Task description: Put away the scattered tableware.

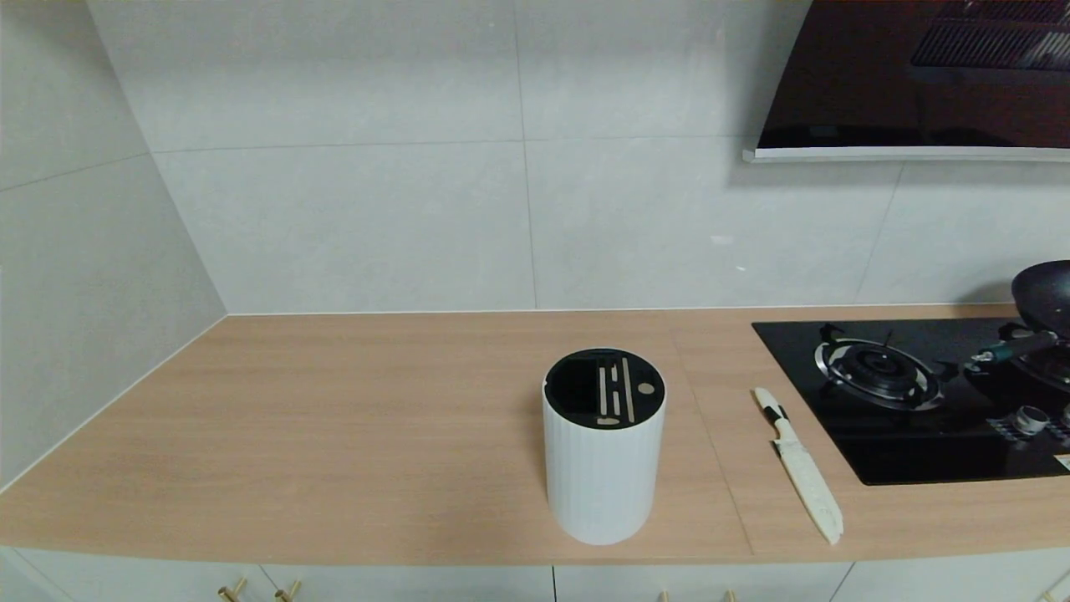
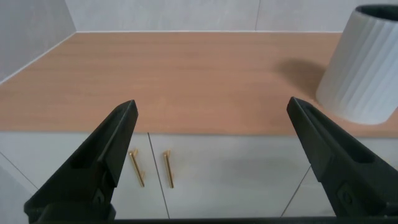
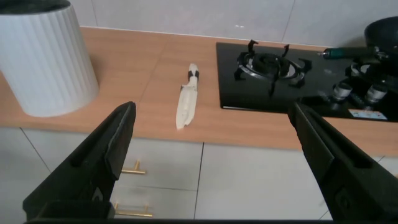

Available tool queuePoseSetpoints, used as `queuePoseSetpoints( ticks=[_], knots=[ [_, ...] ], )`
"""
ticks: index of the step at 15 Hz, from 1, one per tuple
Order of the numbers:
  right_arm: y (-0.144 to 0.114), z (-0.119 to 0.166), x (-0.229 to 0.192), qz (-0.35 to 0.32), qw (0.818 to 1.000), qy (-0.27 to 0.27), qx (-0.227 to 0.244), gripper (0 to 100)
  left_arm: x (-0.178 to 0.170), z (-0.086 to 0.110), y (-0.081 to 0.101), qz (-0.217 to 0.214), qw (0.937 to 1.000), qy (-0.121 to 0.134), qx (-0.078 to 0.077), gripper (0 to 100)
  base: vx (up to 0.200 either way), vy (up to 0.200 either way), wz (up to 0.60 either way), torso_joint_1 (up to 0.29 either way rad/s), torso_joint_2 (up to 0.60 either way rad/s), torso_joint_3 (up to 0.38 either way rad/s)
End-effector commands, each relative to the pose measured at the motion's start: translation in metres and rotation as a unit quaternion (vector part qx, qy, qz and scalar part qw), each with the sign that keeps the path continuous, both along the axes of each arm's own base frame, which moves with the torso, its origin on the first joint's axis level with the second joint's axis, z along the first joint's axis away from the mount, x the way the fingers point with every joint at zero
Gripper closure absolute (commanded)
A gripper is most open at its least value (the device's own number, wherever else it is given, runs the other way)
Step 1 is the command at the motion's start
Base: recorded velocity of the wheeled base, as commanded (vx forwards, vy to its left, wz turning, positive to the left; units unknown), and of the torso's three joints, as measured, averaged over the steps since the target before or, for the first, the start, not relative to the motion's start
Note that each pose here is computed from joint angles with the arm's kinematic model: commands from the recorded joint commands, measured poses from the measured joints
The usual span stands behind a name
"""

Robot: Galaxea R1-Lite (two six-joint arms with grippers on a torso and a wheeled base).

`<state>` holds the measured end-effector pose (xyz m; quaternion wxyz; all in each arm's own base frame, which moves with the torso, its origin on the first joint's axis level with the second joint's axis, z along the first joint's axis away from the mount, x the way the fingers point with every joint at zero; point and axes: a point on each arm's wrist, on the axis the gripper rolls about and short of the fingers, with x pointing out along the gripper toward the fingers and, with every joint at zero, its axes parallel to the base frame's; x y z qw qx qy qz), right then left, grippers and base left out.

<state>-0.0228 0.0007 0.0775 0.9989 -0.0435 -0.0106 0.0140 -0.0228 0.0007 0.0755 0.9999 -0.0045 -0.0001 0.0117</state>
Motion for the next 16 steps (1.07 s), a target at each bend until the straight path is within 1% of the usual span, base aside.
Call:
queuePoseSetpoints(
  ticks=[1,10,12,13,14,16],
  knots=[
    [0.0,0.0,0.0,0.0,1.0,0.001,0.0,0,0.0,0.0,0.0,0.0,1.0,0.0,0.0,0,0.0,0.0,0.0,0.188,-0.39,-0.198],
    [0.0,0.0,0.0,0.0,1.0,0.0,-0.001,0,0.0,0.0,0.0,0.001,1.0,0.0,0.001,0,0.0,0.0,0.0,0.011,-0.02,-0.008],
    [0.0,0.002,0.0,-0.001,1.0,-0.008,-0.006,0,0.0,0.0,0.0,0.0,1.0,0.0,0.001,0,0.0,0.0,0.0,0.0,0.0,0.0],
    [0.0,0.026,-0.007,0.002,0.999,-0.049,-0.003,0,0.0,0.0,0.0,0.0,1.0,0.0,0.001,0,0.0,0.0,0.0,0.0,0.0,0.0],
    [0.0,0.045,-0.009,0.004,0.999,-0.05,-0.003,0,0.0,0.0,0.0,0.001,1.0,0.0,0.001,0,0.0,0.0,0.0,0.0,0.0,0.0],
    [0.0,0.065,0.001,0.007,1.0,-0.013,-0.004,0,0.0,0.0,0.0,0.0,1.0,0.0,0.001,0,0.0,0.0,0.0,0.0,0.0,0.0]
  ],
)
